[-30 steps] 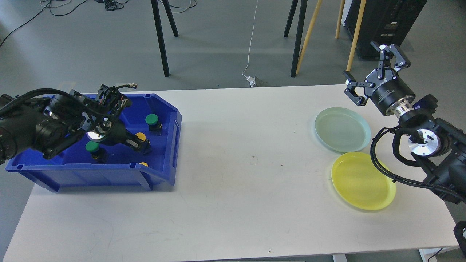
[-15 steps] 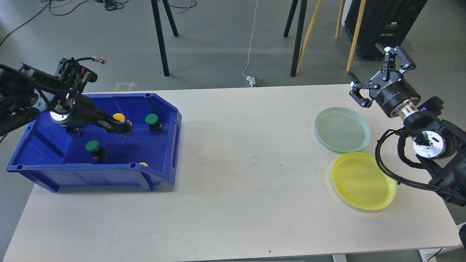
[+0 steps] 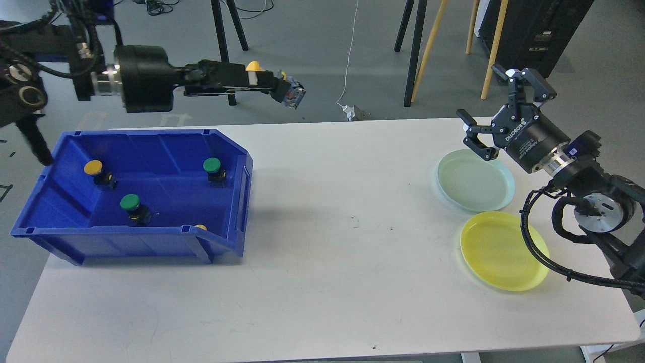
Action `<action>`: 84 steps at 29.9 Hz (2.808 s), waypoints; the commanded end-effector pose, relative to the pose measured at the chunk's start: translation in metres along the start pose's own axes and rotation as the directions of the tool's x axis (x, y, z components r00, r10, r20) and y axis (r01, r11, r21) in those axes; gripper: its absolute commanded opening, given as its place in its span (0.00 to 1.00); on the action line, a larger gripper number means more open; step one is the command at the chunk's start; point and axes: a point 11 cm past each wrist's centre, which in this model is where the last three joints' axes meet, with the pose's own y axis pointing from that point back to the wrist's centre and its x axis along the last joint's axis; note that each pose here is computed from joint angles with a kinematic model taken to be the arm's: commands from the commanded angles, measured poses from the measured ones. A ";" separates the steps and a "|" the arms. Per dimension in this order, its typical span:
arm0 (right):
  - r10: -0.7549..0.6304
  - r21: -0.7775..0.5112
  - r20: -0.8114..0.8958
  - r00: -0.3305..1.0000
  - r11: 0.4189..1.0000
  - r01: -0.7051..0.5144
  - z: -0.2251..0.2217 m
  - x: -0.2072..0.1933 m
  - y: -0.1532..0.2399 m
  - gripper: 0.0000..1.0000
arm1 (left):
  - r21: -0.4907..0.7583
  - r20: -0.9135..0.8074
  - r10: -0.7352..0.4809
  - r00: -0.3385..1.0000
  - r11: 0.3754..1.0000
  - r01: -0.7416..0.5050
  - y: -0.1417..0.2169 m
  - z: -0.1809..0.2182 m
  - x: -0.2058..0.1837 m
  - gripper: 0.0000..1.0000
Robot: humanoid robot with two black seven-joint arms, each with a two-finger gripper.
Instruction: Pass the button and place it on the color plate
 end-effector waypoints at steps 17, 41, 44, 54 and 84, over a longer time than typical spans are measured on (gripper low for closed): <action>-0.155 -0.105 0.043 0.987 0.982 0.158 0.026 -0.055 0.012 0.99 | -0.139 -0.204 0.031 0.979 0.989 -0.060 -0.116 -0.017 -0.044 0.08; -0.133 -0.073 0.055 0.990 0.988 0.137 0.031 -0.060 -0.003 0.14 | -0.139 -0.207 0.034 0.978 0.988 -0.064 -0.117 -0.018 -0.045 0.08; -0.116 -0.071 0.052 0.992 0.990 0.119 0.032 -0.060 -0.006 0.06 | -0.134 -0.212 0.043 0.976 0.988 -0.073 -0.116 -0.021 -0.047 0.08; -0.069 -0.048 0.039 0.997 0.996 0.071 0.025 -0.053 -0.005 0.01 | -0.138 -0.221 0.059 0.974 0.986 -0.091 -0.118 -0.020 -0.047 0.78; 0.755 -0.367 0.438 0.488 0.646 -0.670 0.138 0.037 0.186 1.00 | 0.804 0.303 -0.499 0.812 0.591 0.064 0.163 -0.160 0.000 0.84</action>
